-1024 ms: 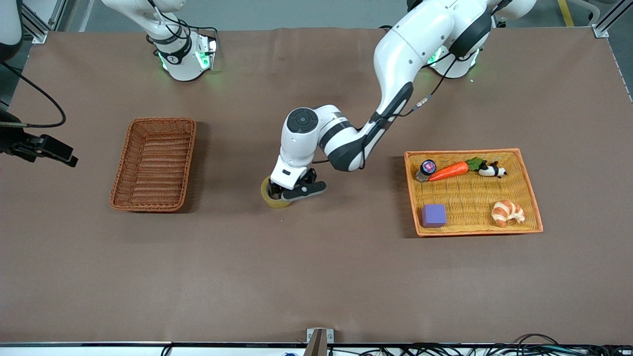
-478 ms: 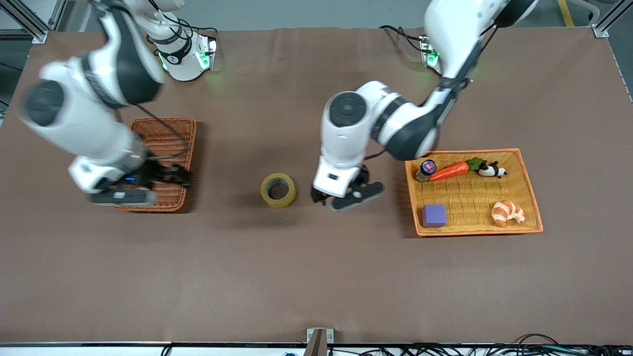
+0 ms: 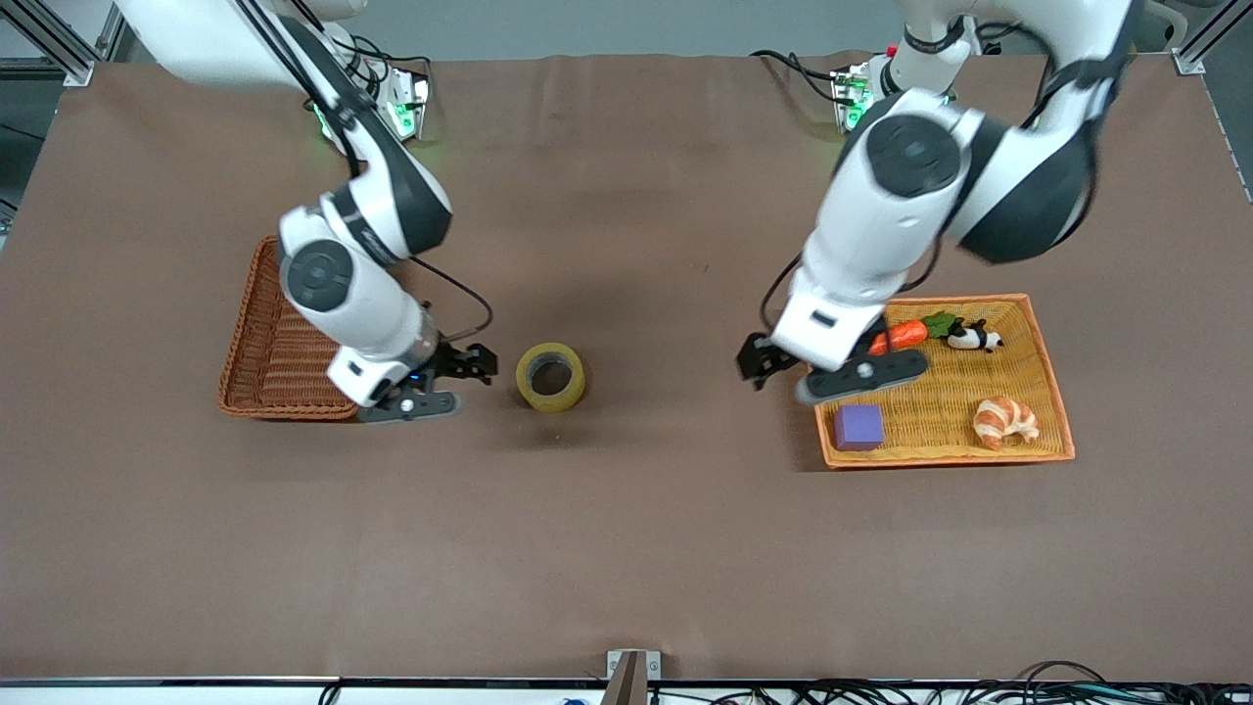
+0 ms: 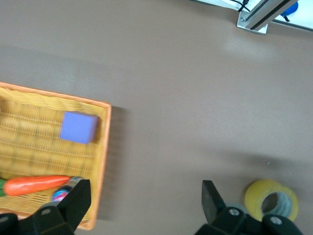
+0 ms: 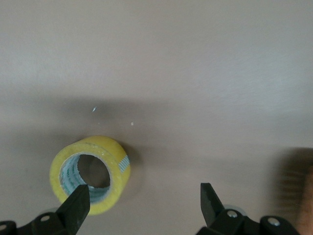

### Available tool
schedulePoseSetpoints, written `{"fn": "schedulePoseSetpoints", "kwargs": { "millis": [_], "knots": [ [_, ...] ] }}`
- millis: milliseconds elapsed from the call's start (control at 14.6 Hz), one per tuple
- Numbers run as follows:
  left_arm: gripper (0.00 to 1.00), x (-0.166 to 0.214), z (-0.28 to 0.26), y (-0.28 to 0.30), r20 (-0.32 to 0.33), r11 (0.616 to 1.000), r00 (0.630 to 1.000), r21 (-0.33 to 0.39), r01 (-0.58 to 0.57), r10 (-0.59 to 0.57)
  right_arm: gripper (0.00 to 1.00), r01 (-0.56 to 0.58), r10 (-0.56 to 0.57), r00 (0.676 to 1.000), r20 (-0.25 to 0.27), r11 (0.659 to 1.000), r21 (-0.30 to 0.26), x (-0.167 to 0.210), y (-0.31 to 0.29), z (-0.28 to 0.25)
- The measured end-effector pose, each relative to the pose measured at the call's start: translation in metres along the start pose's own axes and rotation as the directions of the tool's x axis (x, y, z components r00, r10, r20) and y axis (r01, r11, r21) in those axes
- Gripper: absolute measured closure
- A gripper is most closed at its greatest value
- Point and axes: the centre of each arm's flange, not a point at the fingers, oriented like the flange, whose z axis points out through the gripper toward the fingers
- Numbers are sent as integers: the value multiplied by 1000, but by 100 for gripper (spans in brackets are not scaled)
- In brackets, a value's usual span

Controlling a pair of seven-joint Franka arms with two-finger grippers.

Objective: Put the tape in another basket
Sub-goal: 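Grasp the tape with the right gripper while the left gripper withdraws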

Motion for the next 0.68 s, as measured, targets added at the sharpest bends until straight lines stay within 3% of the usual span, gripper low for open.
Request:
{"fn": "schedulePoseSetpoints", "kwargs": {
  "millis": [410, 683],
  "knots": [
    [0, 9, -54, -94, 35, 990, 990, -19, -137, 138, 0, 75, -74, 996, 45, 997, -28, -32, -62, 78],
    [0, -6, -83, -170, 23, 981, 981, 26, -193, 192, 0, 123, -121, 992, 48, 991, -45, -40, -74, 90]
  ]
}}
